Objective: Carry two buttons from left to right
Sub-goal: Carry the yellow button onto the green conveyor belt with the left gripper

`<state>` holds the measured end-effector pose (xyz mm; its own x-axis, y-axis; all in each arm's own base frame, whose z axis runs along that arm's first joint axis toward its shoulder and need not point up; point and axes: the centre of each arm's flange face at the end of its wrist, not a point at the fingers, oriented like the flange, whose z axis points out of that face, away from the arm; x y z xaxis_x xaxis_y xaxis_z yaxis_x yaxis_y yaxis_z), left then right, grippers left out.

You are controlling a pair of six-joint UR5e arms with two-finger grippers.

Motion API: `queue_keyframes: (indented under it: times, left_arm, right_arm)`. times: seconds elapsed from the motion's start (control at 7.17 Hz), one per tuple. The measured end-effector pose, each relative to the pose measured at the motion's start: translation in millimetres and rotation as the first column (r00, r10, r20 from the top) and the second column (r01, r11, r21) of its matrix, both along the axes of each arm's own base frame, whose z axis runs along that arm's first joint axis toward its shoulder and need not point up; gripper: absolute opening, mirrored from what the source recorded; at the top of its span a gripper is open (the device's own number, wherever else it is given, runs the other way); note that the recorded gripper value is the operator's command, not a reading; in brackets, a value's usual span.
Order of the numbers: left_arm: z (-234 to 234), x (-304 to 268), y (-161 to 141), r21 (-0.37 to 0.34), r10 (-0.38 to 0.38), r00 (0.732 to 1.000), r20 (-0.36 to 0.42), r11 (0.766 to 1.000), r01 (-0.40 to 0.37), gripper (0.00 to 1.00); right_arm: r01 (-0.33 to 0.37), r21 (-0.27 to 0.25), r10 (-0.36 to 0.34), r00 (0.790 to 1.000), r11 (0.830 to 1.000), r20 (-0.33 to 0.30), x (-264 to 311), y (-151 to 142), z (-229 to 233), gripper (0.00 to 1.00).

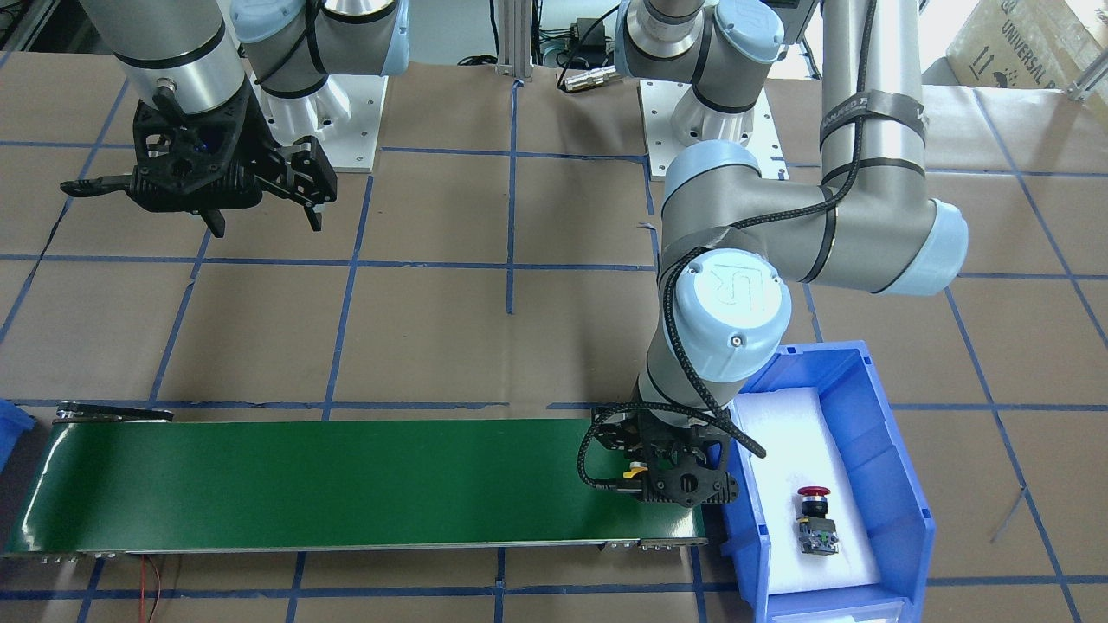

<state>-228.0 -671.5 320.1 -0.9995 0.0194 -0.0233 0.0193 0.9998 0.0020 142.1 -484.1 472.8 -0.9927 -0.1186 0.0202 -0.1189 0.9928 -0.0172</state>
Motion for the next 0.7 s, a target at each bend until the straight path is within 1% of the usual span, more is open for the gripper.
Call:
queue_keyframes:
  times: [0.14,0.28,0.42,0.56,0.7]
  left_arm:
    - [-14,-6,-5,-0.005,0.003,1.0,-0.002,1.0,-0.003,0.36]
    - [-24,-13,-7,-0.006,0.005,1.0,-0.002,1.0,-0.005,0.55]
    - [-31,-20,-7,-0.009,0.006,1.0,-0.001,1.0,-0.006,0.83]
    - [-38,-24,-9,-0.014,0.002,1.0,0.002,1.0,-0.002,1.0]
    - [-42,-26,-11,-0.022,-0.001,1.0,0.004,1.0,0.001,1.0]
  right_arm:
    - [0.0,0.0,0.0,1.0,1.0,0.0,0,0,0,1.0]
    - [0.001,0.0,-0.001,1.0,1.0,0.0,0,0,0,1.0]
    - [0.001,0.0,-0.001,1.0,1.0,0.001,0,0,0,1.0]
    - [0.001,0.0,-0.001,1.0,1.0,0.001,0,0,0,1.0]
    - [0.001,0.0,-0.001,1.0,1.0,0.001,0,0,0,1.0]
